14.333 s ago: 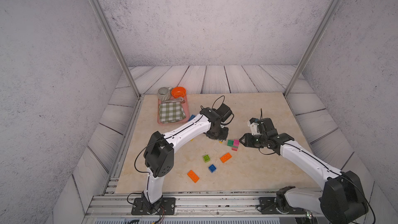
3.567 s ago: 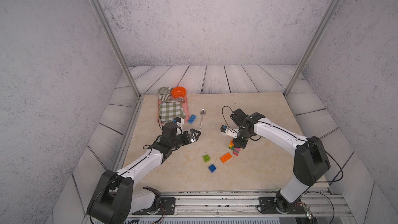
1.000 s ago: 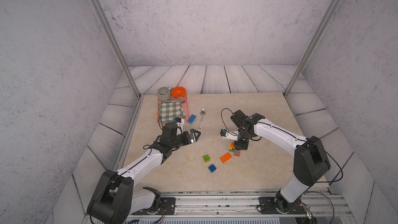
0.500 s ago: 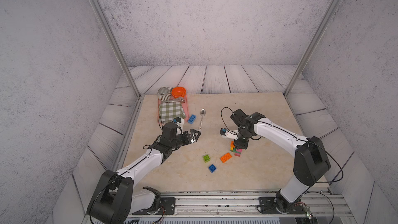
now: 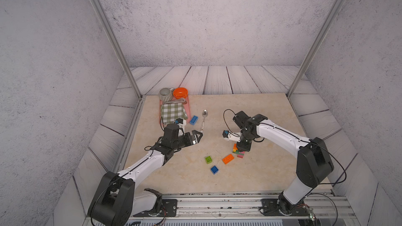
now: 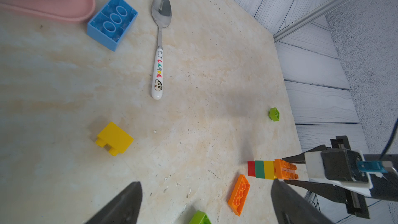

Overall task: Assemble the letter p with lego
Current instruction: Assemble the lego brick with the lego brick.

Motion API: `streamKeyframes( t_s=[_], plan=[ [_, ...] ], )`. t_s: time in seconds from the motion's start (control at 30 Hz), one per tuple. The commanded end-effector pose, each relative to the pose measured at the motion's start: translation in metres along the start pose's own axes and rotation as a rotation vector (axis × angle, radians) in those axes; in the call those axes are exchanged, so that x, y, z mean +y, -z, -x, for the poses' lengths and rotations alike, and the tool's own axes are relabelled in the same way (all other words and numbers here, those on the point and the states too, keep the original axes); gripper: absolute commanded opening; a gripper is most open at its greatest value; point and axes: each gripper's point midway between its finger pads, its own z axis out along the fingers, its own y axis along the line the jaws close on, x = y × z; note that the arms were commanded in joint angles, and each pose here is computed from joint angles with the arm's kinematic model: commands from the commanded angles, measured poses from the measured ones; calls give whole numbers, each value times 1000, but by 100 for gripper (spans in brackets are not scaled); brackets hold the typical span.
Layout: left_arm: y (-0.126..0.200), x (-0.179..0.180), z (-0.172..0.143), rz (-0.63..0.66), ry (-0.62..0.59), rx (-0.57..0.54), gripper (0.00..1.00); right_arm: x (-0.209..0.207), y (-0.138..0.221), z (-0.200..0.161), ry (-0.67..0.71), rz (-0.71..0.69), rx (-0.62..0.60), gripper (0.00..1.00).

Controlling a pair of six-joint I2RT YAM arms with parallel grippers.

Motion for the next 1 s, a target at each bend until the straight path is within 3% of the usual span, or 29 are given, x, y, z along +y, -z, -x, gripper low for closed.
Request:
streamKeyframes(
  t_s=[0.0,0.53,0.97],
  plan=[
    [2,-4,4,-8,-22,-14,98,6,-5,-6,-2,28,18,3],
    [2,-4,4,-6,-23,-15,97,10,-4,-14,-9,24,16,13],
    [4,-2,5,9,-32,-21,98,19,-22,-29,-68,43,40,10]
  ],
)
